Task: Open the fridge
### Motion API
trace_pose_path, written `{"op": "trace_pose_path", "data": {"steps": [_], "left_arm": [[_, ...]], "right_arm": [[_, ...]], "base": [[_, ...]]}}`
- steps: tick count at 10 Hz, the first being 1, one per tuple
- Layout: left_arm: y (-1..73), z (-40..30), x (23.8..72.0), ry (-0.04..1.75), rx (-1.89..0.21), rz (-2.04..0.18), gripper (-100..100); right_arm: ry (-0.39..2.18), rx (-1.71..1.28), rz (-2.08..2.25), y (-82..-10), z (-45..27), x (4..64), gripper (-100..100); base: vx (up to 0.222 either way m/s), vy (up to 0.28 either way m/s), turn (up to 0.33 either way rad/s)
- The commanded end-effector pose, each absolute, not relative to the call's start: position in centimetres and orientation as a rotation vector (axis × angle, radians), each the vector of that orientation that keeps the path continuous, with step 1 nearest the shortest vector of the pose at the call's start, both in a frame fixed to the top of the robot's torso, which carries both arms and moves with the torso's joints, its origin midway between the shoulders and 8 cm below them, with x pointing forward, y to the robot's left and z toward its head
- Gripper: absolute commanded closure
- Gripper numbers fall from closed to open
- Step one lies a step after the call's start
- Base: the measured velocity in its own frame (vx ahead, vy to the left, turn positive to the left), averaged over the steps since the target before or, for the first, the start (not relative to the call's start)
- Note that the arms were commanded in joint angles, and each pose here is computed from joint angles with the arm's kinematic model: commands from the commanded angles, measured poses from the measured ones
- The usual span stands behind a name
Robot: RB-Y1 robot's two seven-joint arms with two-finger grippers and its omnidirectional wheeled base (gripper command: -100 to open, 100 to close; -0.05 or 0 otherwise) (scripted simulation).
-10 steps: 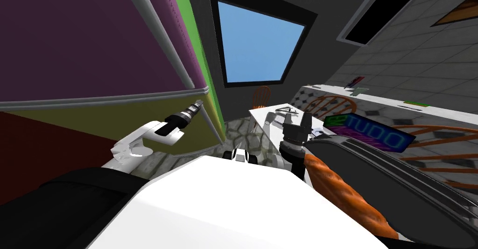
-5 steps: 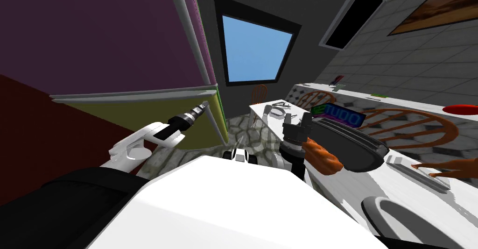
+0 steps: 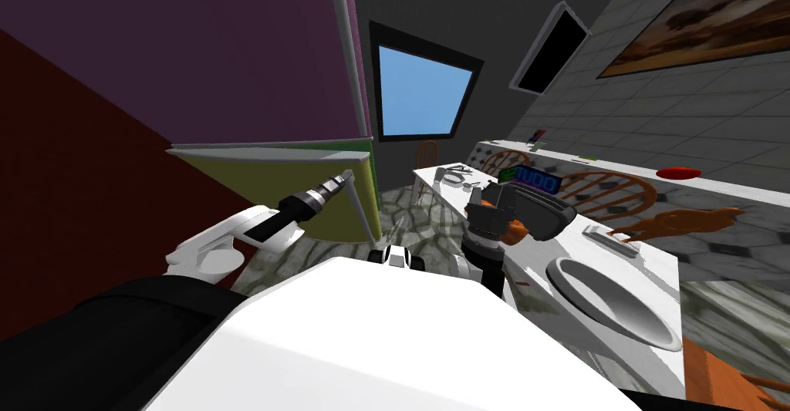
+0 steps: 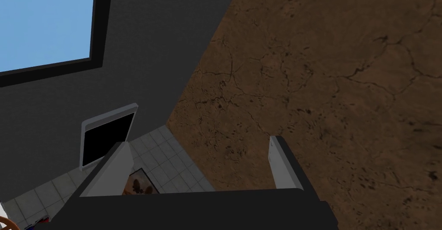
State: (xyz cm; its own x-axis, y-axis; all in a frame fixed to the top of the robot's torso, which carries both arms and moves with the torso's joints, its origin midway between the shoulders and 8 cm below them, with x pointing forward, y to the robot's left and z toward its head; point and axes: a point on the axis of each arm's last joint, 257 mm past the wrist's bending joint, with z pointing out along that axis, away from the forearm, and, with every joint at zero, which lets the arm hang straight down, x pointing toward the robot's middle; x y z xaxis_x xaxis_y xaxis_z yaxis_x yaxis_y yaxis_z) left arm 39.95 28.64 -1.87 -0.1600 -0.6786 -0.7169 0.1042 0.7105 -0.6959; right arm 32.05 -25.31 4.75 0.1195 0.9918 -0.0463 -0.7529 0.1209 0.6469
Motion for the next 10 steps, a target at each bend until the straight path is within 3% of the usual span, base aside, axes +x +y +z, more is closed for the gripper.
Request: {"op": "trace_pose_path", "data": {"steps": [1, 10], "left_arm": [[27.1, -1.9, 39.7, 1.614, -0.433, -0.777, 100], [22.6, -2.0, 38.3, 1.674, -0.305, -0.905, 100]], "right_arm": [[0.544, 0.541, 1.369, -25.3, 4.8, 32.0, 0], [0.544, 0.541, 1.370, -25.3, 4.8, 32.1, 0]], "base": [[-0.253, 0.148, -0.137], [-0.271, 0.149, -0.092]]}}
